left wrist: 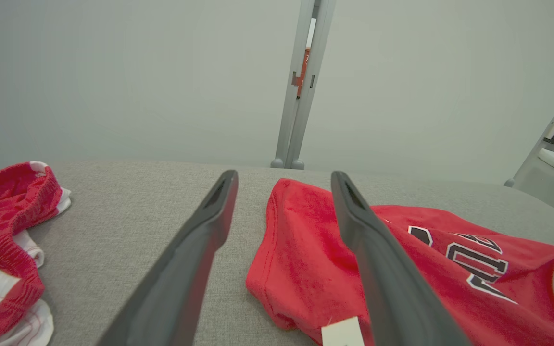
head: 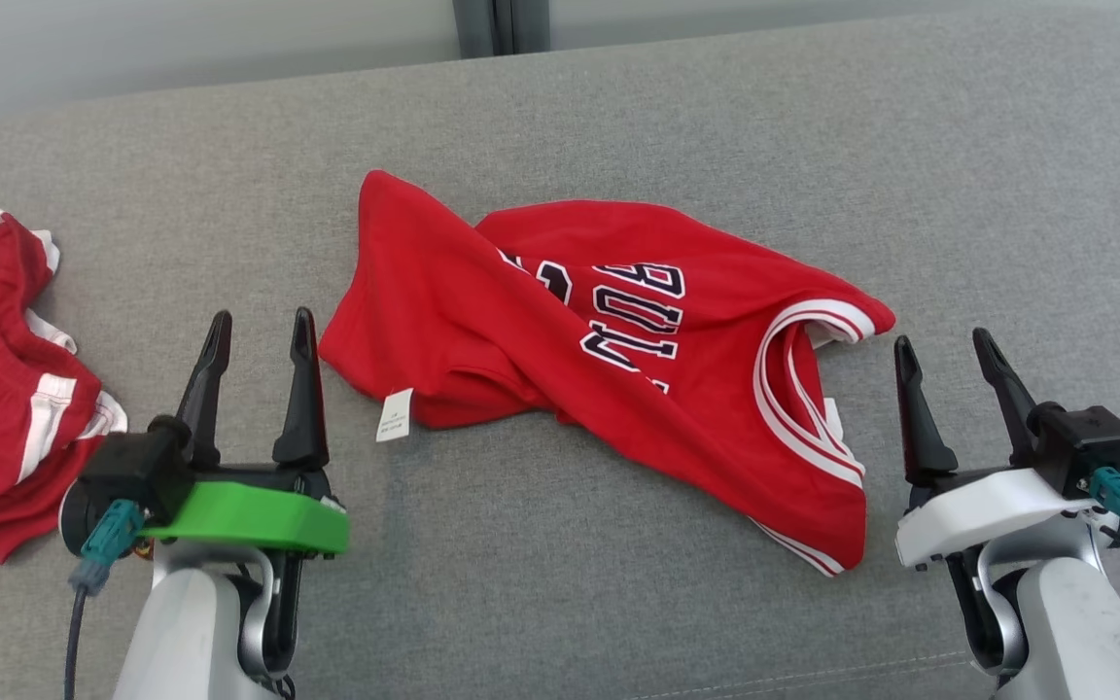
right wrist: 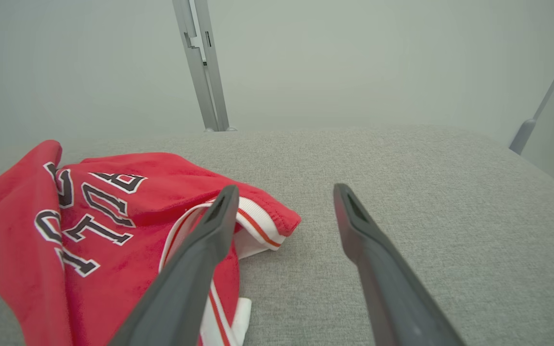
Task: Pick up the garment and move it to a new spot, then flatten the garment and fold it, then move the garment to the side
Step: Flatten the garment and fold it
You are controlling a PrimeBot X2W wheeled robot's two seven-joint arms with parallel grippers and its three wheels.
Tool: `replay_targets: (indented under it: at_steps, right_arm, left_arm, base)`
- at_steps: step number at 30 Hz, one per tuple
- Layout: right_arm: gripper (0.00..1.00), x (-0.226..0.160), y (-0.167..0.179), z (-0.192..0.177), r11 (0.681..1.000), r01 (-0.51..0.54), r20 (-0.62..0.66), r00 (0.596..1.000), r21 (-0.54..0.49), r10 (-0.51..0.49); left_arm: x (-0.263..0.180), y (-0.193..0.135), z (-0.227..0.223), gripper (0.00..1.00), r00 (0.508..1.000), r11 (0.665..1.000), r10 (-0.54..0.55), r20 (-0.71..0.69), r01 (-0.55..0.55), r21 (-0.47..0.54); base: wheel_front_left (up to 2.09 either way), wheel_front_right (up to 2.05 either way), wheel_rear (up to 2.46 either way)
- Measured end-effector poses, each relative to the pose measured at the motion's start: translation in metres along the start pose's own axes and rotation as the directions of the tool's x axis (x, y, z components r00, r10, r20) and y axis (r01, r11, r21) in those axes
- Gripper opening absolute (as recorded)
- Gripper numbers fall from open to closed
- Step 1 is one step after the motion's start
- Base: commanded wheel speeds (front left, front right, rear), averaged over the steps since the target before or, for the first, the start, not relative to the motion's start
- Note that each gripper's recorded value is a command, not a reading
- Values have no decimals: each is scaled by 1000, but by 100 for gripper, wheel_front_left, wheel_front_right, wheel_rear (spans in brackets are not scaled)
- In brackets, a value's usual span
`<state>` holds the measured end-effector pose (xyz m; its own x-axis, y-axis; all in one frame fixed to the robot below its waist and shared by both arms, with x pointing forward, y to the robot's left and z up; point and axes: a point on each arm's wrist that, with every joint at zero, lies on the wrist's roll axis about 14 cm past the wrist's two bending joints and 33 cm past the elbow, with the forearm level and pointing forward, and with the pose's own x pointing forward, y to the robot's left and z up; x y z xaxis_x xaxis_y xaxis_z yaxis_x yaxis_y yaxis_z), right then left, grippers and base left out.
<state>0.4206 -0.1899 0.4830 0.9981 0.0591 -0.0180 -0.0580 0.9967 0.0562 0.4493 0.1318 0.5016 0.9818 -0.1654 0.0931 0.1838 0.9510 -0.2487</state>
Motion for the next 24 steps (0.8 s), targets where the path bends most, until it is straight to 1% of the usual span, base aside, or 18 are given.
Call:
replay_targets:
  at_steps: [7, 14, 18, 20, 22, 24]
  right_arm:
    - [100, -13, 1, -3, 1000, 3, -22, 1000, 12, -3]
    - [100, -12, 11, -1, 999, -29, -32, 999, 19, 29]
    - [100, -7, 21, -12, 996, -50, -123, 991, 67, 58]
    - [100, 0, 24, -19, 992, -50, -198, 978, 113, 72]
    - [100, 6, 24, -24, 994, -66, -254, 963, 91, 87]
    - [100, 13, 19, -31, 996, -77, -314, 946, 35, 84]
  left_arm:
    - [-36, 7, 4, 100, 999, 999, 40, 0, -40, -2]
    - [-50, 15, 11, 100, 998, 998, 68, 15, -68, 10]
    - [-51, 16, 16, 100, 997, 997, 72, 31, -72, 8]
    - [-51, 17, 16, 100, 997, 997, 73, 30, -74, 4]
    - [-49, 16, 14, 100, 997, 998, 70, 28, -70, 2]
    - [-49, 15, 11, 100, 997, 998, 68, 19, -68, -5]
  base:
    - [0, 0, 0]
    - [0, 0, 0]
    - [0, 0, 0]
    - [0, 0, 0]
    - [0, 0, 0]
    - [0, 0, 0]
